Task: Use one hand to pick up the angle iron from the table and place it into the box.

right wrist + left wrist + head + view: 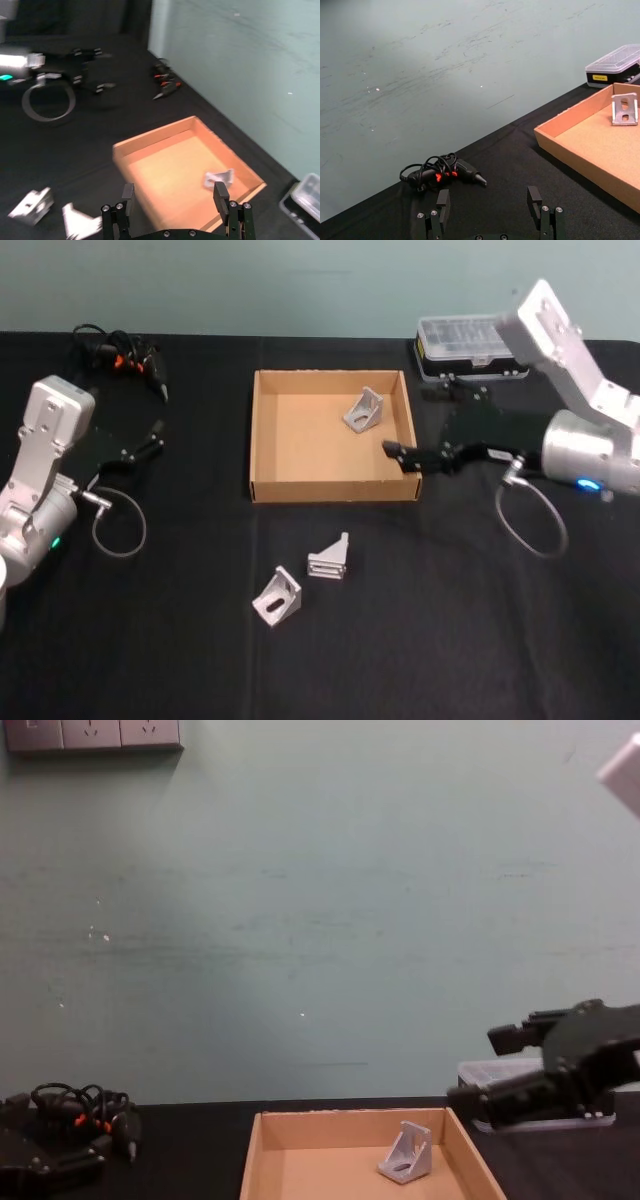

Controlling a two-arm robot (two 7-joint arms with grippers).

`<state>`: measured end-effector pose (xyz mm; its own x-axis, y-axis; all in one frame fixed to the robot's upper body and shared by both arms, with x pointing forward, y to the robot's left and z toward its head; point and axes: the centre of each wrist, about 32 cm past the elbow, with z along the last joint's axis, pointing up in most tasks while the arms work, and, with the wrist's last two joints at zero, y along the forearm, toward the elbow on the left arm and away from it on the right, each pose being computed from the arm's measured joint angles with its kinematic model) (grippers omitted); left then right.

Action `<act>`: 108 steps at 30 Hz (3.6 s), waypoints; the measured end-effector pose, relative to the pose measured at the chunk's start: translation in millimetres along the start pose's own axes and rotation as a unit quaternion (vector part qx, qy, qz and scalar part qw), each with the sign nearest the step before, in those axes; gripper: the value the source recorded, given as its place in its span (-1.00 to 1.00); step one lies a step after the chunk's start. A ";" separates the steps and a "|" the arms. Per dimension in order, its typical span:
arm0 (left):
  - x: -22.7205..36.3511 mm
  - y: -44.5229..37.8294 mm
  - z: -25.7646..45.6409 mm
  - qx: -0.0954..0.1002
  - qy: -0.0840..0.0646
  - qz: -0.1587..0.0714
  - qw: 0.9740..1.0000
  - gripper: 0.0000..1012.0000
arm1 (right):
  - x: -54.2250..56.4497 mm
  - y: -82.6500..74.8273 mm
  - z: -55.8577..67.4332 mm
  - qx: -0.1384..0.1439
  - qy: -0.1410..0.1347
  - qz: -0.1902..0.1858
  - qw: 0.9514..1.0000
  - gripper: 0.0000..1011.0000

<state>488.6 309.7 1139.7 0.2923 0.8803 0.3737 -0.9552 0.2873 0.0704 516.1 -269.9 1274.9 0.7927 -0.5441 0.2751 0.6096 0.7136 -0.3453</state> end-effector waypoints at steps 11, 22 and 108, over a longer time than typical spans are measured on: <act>0.0 0.0 0.0 0.000 0.000 0.000 1.000 1.00 | 4.7 -20.7 -19.1 -0.035 -0.008 0.101 0.994 0.98; 0.0 0.0 0.0 0.000 0.000 0.000 1.000 1.00 | -1.4 -8.1 -40.5 -0.071 0.003 0.152 0.986 0.98; 0.0 0.0 0.0 0.000 0.000 0.000 1.000 1.00 | -27.4 90.3 -59.5 -0.090 0.006 0.185 0.979 0.46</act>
<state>488.6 309.7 1139.8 0.2923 0.8803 0.3738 -0.9553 0.2873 0.0702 550.0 -216.8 1182.8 0.9586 -0.2698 0.0911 0.2721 0.7737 -0.5721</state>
